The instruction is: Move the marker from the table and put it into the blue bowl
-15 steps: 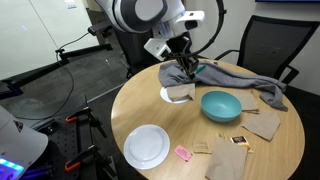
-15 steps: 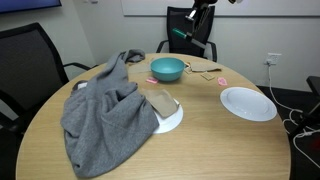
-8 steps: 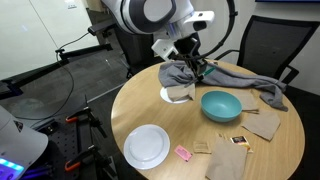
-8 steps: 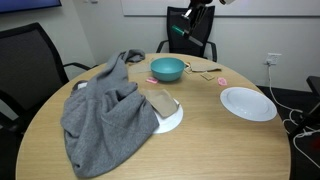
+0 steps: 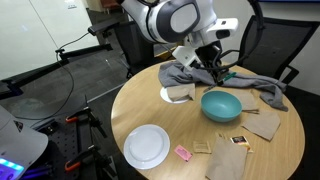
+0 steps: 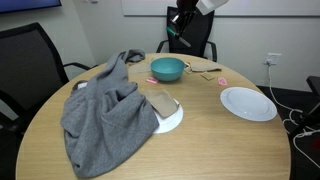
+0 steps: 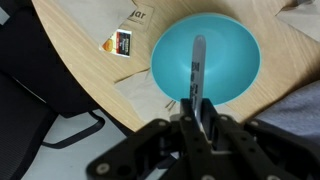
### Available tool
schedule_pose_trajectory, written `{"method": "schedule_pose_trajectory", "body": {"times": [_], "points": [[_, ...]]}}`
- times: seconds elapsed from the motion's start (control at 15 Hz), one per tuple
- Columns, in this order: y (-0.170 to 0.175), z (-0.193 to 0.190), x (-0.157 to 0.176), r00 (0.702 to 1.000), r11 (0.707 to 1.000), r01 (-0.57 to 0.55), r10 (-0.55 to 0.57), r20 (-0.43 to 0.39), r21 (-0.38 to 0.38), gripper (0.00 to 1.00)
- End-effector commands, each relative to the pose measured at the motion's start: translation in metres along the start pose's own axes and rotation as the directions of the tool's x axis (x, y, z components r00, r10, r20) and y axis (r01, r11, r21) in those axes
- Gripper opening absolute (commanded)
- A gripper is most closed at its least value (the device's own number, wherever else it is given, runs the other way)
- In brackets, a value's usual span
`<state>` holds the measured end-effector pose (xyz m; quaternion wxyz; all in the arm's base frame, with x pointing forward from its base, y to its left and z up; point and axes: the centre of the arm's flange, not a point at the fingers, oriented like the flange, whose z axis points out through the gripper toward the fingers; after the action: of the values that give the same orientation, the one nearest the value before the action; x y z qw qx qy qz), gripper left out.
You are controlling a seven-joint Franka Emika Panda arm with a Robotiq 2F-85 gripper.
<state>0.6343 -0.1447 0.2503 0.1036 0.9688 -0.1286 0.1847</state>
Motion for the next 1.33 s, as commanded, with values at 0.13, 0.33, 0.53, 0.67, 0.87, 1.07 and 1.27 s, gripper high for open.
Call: {"method": "schedule_pose_trajectory", "body": {"times": [0.13, 0.33, 0.53, 0.67, 0.87, 1.07, 1.27], "points": [[-0.001, 0.043, 0.016, 0.998, 0.999, -0.021, 0.023, -0.066, 0.031, 0.04], [-0.005, 0.060, 0.012, 0.997, 0.999, -0.012, 0.015, -0.076, 0.035, 0.04], [-0.012, 0.074, 0.008, 0.997, 0.999, -0.006, 0.008, -0.071, 0.036, 0.04], [-0.016, 0.081, 0.006, 0.998, 0.999, 0.002, 0.000, -0.065, 0.036, 0.04], [-0.021, 0.089, 0.003, 0.999, 1.000, 0.005, -0.004, -0.054, 0.030, 0.04], [-0.023, 0.096, 0.000, 0.999, 1.000, 0.009, -0.008, -0.045, 0.020, 0.47], [-0.023, 0.097, -0.001, 0.999, 1.000, 0.006, -0.005, -0.044, 0.016, 0.69]]}}
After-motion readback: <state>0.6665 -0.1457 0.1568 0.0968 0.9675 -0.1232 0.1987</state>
